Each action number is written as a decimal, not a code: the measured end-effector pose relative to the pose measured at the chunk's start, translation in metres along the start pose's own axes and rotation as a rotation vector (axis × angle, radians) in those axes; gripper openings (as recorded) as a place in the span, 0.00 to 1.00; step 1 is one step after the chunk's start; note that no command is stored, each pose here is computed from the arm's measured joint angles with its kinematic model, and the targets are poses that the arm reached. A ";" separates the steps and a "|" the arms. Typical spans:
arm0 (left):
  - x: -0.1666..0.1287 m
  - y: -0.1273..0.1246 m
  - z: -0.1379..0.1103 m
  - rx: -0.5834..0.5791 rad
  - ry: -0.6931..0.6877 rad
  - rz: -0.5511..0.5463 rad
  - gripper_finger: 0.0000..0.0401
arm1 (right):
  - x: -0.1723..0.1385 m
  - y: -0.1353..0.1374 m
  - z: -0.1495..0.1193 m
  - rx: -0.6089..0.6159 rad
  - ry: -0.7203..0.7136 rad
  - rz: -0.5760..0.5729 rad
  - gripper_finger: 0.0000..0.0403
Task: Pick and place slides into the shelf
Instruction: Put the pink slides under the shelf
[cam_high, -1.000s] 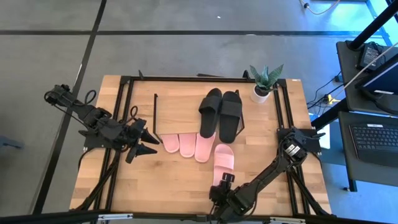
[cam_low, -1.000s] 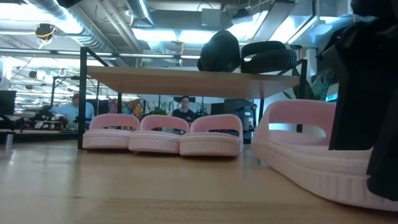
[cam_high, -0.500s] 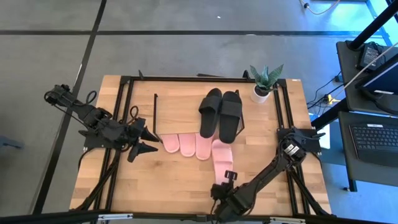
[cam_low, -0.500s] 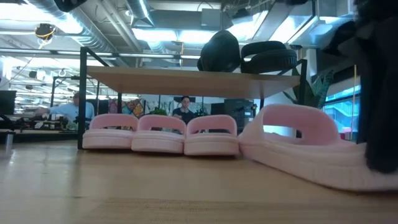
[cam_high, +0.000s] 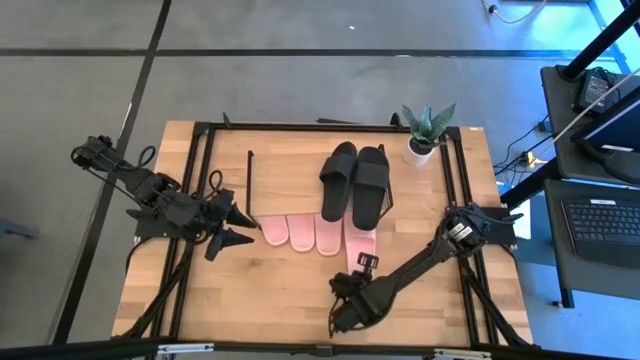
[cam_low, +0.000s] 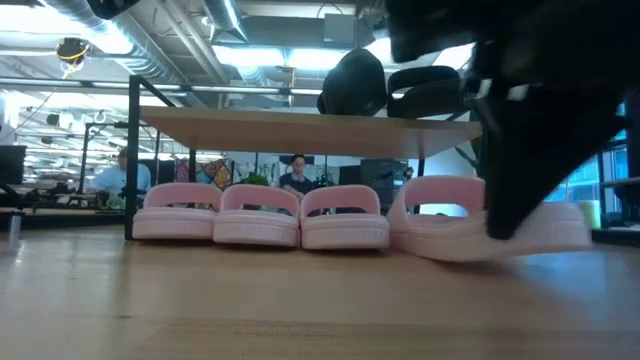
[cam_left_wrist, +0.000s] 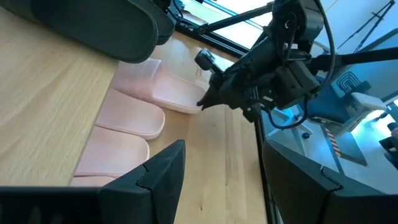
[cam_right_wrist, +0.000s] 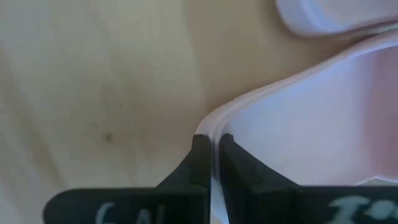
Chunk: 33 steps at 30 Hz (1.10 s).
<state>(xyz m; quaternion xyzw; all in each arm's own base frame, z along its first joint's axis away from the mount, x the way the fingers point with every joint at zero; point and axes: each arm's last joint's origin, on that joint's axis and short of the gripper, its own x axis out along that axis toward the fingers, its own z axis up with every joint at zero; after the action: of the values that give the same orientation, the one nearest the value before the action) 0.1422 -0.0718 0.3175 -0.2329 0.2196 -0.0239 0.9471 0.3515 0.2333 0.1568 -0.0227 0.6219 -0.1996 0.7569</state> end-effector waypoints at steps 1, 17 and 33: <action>0.000 0.000 0.000 0.000 0.000 0.000 0.51 | 0.001 -0.002 0.003 -0.001 -0.001 -0.004 0.04; 0.000 0.000 0.000 0.000 -0.014 0.017 0.51 | 0.021 -0.048 0.037 -0.057 0.020 -0.153 0.03; 0.000 0.001 0.000 0.000 -0.015 0.018 0.51 | 0.026 -0.067 0.046 -0.093 0.032 -0.246 0.04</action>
<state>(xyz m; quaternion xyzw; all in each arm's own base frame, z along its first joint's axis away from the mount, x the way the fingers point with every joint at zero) 0.1424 -0.0711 0.3176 -0.2312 0.2149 -0.0134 0.9488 0.3804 0.1538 0.1615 -0.1308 0.6348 -0.2624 0.7149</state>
